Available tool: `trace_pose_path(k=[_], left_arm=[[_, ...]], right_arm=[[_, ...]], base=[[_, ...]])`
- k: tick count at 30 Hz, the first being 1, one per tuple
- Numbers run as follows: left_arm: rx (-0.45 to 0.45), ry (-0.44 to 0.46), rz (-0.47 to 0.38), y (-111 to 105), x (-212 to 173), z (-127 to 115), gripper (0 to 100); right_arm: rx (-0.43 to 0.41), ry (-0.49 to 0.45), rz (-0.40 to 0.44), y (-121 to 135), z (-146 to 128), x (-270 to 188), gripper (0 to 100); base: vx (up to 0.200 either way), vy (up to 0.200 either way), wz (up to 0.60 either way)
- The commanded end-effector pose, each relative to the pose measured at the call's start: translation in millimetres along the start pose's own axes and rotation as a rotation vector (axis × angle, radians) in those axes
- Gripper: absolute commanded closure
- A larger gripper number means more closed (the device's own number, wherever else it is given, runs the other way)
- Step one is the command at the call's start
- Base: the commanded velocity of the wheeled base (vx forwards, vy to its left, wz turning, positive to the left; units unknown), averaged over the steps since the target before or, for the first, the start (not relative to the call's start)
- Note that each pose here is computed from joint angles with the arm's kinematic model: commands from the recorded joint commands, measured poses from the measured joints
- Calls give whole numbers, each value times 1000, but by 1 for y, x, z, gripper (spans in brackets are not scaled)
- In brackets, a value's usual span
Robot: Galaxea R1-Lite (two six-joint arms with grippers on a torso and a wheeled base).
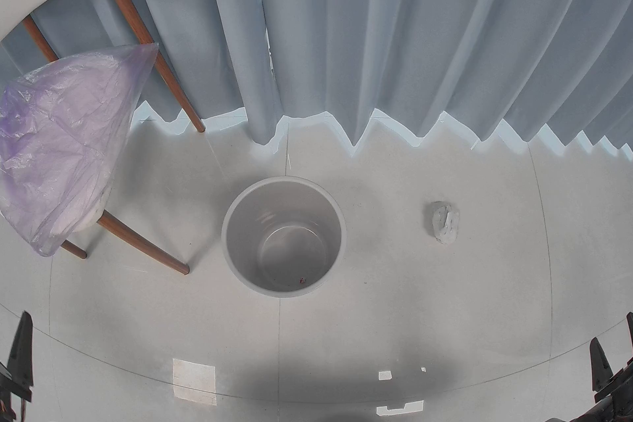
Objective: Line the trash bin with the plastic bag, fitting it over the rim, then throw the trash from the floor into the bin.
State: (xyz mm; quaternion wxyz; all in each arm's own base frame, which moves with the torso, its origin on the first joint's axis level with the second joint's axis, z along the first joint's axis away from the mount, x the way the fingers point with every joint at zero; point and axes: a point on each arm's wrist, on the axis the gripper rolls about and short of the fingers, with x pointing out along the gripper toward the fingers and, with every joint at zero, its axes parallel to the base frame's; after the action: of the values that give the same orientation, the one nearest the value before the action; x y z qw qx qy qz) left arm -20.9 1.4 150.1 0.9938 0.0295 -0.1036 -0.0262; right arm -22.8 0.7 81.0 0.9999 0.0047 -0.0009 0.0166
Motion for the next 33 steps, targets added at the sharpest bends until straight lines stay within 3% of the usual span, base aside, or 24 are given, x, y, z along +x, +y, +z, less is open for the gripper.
trace_pose_path(k=[1,7,11,16,19,21,22,30,33], left_arm=[[43,191,17,4,81,59,0],[69,324,88,10,140,64,0],[185,412,111,19,180,57,0],[231,428,92,22,222,45,0],[309,458,69,23,241,34,0],[315,459,69,23,242,34,0],[365,476,49,24,260,25,0],[385,499,5,17,307,8,0],[492,509,43,13,323,5,0]], right_arm=[[0,-1,1,0,-5,0,0],[0,-1,1,0,-5,0,0],[0,-1,1,0,-5,0,0],[0,-1,1,0,-5,0,0],[0,-1,1,0,-5,0,0],[0,-1,2,0,-5,0,0],[0,-1,1,0,-5,0,0],[0,-1,2,0,-5,0,0],[0,-1,2,0,-5,0,0]], base=[[0,0,0],[0,0,0],[0,0,0],[0,0,0],[0,0,0],[0,0,0],[0,0,0],[0,0,0],[0,0,0]])
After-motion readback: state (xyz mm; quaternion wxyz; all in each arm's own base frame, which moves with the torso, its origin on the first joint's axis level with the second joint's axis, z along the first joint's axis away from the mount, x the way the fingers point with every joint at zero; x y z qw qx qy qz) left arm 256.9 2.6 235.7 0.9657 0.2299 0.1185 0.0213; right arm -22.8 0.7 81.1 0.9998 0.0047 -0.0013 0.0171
